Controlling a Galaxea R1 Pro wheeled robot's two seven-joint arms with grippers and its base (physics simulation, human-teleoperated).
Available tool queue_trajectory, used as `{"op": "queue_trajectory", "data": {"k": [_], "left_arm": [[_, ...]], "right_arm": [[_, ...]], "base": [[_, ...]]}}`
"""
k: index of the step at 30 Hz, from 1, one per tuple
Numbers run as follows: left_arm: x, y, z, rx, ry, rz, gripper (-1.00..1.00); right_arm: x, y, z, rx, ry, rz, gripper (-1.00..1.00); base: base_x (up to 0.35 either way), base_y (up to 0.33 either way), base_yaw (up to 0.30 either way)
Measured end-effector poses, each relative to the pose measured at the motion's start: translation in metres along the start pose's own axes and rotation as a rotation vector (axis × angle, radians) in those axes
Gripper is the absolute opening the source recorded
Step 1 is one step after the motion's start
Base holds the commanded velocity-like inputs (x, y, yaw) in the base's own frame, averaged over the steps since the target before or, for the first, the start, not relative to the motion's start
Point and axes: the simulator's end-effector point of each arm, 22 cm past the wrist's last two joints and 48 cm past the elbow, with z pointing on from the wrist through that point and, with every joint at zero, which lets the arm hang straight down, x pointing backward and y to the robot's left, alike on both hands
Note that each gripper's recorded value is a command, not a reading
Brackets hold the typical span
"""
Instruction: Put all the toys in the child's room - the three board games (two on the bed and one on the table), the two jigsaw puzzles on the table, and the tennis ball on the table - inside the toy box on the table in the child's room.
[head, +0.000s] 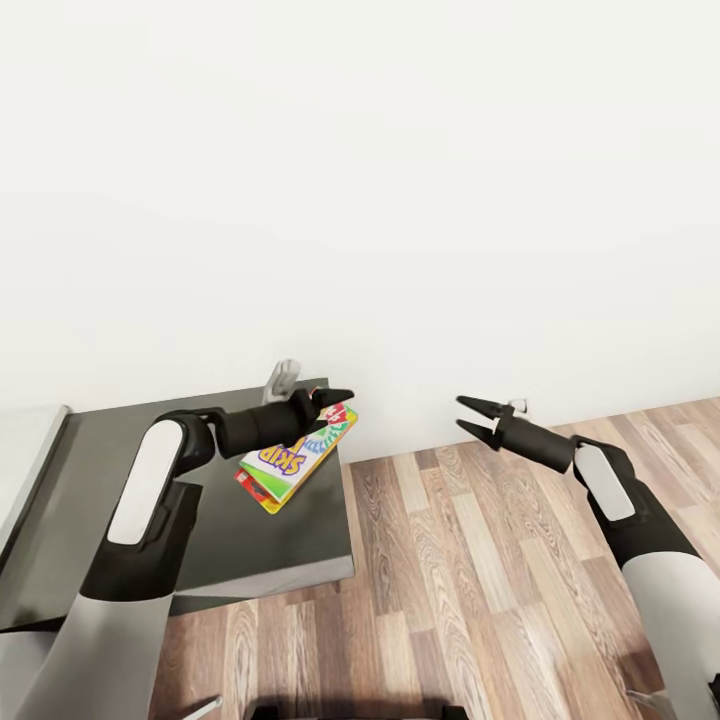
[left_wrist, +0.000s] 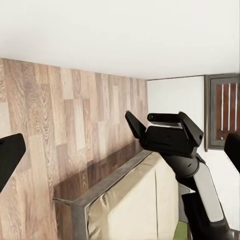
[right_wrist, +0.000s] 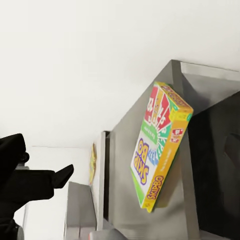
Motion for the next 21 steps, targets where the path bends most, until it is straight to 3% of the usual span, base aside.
{"op": "queue_trajectory", "data": {"k": [8,21], "left_arm": [[0.000,0.000,0.004,0.027,0.008,-0.015,1.00],[-0.001,0.009,0.011,0.036,0.009,-0.023,1.00]], "right_arm": [[0.014,-0.002,0.013,-0.003,0.049,-0.018,1.00],[0.022,-0.014,0.024,-0.002,0.072,-0.019,1.00]], "base": [[0.000,0.000,0.000],[0.000,0.000,0.000]]}}
